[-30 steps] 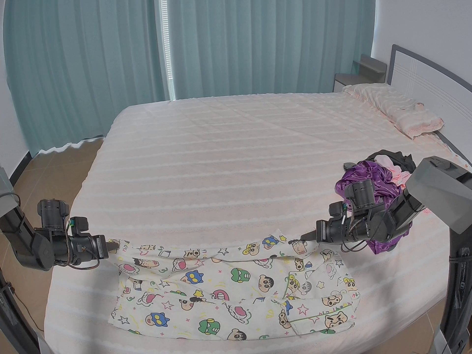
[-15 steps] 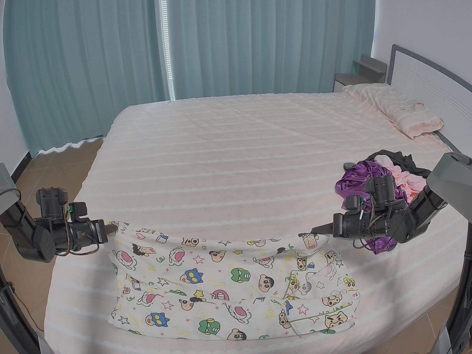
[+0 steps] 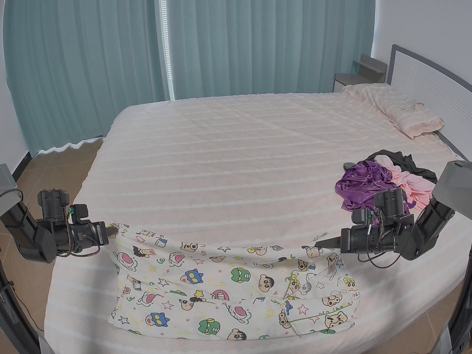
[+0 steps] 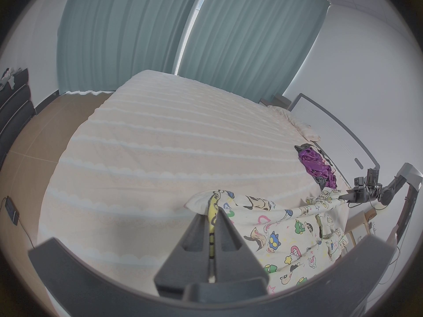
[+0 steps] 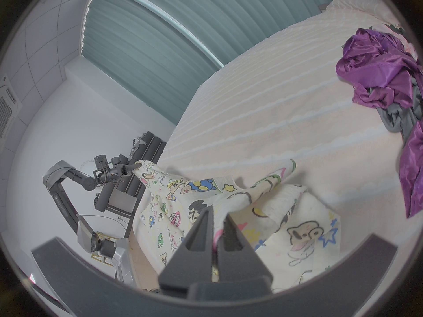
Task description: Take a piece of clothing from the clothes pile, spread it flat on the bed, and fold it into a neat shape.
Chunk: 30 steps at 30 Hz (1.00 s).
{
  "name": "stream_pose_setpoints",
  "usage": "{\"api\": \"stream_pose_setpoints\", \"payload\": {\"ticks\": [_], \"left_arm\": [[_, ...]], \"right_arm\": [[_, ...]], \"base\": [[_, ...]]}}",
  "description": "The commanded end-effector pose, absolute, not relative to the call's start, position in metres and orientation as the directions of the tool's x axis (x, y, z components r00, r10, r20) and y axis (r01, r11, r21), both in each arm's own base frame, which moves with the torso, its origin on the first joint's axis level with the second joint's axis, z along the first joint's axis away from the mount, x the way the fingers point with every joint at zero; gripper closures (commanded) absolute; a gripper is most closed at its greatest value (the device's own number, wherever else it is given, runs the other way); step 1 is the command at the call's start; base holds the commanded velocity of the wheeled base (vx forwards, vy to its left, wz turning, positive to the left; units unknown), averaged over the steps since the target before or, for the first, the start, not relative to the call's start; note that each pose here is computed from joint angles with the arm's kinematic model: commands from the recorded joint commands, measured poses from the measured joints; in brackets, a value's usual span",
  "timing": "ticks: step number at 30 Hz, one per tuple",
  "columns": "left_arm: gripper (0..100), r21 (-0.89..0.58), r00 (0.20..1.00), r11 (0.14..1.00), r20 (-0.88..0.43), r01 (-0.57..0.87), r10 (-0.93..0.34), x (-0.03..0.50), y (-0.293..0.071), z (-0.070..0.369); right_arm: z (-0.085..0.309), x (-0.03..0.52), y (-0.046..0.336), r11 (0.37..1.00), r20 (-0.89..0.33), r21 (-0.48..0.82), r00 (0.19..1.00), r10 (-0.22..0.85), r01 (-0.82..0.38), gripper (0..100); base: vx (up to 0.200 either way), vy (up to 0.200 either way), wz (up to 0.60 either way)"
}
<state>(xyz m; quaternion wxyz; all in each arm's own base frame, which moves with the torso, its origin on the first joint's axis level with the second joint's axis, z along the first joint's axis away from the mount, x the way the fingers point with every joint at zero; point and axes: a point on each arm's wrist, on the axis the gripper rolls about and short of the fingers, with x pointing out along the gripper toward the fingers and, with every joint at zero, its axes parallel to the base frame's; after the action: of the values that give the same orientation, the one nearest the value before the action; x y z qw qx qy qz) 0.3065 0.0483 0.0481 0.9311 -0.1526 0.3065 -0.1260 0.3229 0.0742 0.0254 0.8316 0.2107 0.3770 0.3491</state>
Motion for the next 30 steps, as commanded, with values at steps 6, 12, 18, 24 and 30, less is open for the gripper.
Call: {"api": "stream_pose_setpoints", "payload": {"ticks": [6,12,18,24,30], "left_arm": [[100,-0.34,0.751,0.929,-0.572,0.149,-0.33,0.293,0.048,0.038],[100,-0.32,0.721,0.933,-0.606,0.167,-0.337,0.283,0.045,0.03],[100,-0.289,0.658,0.935,-0.667,0.204,-0.349,0.267,0.042,0.013],[100,-0.284,0.599,0.932,-0.714,0.227,-0.364,0.26,0.039,-0.004],[100,-0.27,0.566,0.937,-0.746,0.223,-0.35,0.263,0.034,-0.016]], "right_arm": [[0.01,0.285,0.068,0.66,-0.506,0.631,0.428,0.749,-0.409,100],[-0.001,0.272,0.064,0.67,-0.54,0.621,0.397,0.742,-0.406,100],[-0.01,0.26,0.056,0.686,-0.574,0.616,0.376,0.727,-0.387,100],[-0.021,0.257,0.055,0.702,-0.604,0.601,0.359,0.712,-0.381,100],[-0.028,0.257,0.053,0.725,-0.631,0.59,0.357,0.689,-0.355,100]], "base": [[0.0,0.0,0.0],[0.0,0.0,0.0],[0.0,0.0,0.0],[0.0,0.0,0.0],[0.0,0.0,0.0]]}}
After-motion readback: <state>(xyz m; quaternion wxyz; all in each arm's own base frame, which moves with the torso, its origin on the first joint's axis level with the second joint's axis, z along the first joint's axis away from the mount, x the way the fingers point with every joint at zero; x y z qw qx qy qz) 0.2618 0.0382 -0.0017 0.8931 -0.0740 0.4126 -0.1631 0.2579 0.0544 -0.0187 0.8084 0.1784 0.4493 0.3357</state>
